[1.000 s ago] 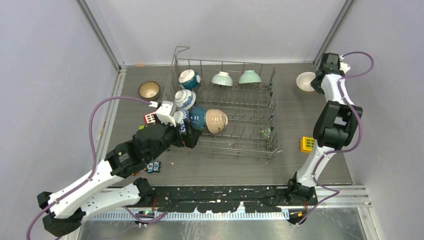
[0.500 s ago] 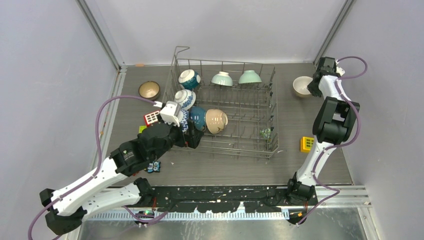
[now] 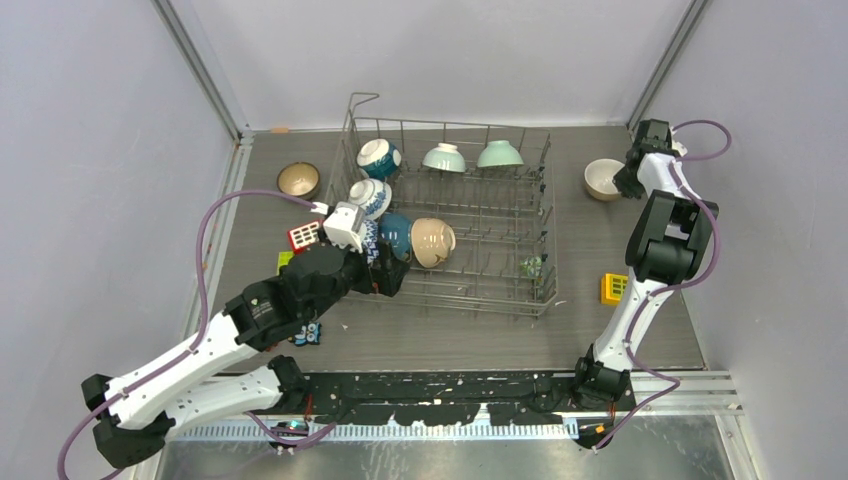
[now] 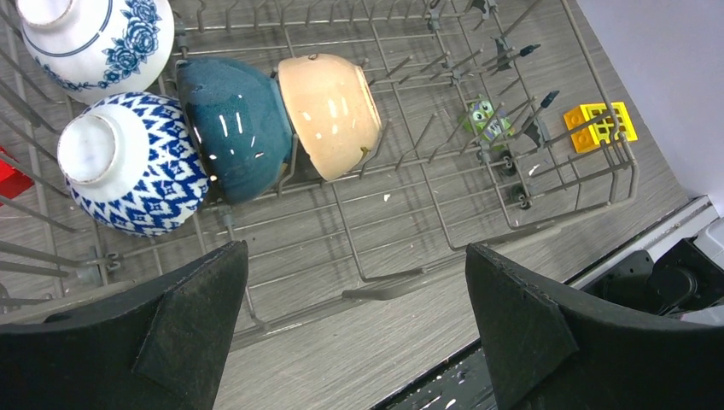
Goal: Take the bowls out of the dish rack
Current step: Place the bowl at the center of the board.
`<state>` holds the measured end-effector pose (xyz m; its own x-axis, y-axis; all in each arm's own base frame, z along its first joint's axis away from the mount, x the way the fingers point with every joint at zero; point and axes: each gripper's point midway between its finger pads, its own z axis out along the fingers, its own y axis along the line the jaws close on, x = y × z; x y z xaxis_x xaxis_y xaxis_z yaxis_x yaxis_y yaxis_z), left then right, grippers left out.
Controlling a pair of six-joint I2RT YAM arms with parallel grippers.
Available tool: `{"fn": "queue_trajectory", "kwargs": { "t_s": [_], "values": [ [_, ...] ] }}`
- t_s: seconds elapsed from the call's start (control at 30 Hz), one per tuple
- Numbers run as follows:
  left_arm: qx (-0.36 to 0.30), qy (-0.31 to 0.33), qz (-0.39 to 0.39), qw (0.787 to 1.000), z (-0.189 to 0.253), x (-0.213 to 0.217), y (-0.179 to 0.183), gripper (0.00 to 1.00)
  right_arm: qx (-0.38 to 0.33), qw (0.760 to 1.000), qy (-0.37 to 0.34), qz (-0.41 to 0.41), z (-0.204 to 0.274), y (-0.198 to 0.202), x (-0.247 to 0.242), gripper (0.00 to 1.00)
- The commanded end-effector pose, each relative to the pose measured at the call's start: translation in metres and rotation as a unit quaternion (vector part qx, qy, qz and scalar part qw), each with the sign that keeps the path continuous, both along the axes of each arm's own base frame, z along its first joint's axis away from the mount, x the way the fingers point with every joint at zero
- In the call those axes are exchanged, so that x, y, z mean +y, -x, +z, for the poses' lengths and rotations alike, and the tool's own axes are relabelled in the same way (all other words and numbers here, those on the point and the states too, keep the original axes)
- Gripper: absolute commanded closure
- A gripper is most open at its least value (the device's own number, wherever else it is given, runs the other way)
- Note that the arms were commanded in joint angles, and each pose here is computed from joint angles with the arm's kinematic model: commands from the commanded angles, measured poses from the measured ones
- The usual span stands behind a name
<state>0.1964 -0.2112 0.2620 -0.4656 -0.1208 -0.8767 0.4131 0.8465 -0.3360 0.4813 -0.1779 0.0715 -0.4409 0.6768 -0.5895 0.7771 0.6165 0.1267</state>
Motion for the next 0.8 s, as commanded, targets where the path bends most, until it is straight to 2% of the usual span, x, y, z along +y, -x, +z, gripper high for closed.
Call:
{"fn": "queue_trajectory", "kwargs": {
  "t_s": [0.0,0.37,0.43,0.57,0.77],
  "values": [
    [-0.010,0.027,0.004,1.000,0.010,-0.005,-0.004,0.00,-0.065,0.998,0.009,-0.008,0.034,-0.025,-0.008,0.88],
    [-0.006,0.030,0.006,1.000,0.010,-0.003,-0.002,0.00,-0.054,0.998,0.004,-0.012,0.028,-0.015,-0.012,0.75],
    [-0.005,0.031,0.006,0.999,0.010,-0.003,-0.002,0.00,-0.052,0.999,0.004,-0.014,0.027,-0.013,-0.013,0.69],
    [-0.004,0.034,0.007,0.999,0.011,-0.002,-0.001,0.00,-0.052,0.998,0.006,-0.018,0.030,-0.008,-0.015,0.48],
    [-0.004,0.038,0.005,0.999,0.013,0.000,0.002,0.00,-0.073,0.997,0.018,-0.034,0.057,-0.001,-0.017,0.30]
  ]
}}
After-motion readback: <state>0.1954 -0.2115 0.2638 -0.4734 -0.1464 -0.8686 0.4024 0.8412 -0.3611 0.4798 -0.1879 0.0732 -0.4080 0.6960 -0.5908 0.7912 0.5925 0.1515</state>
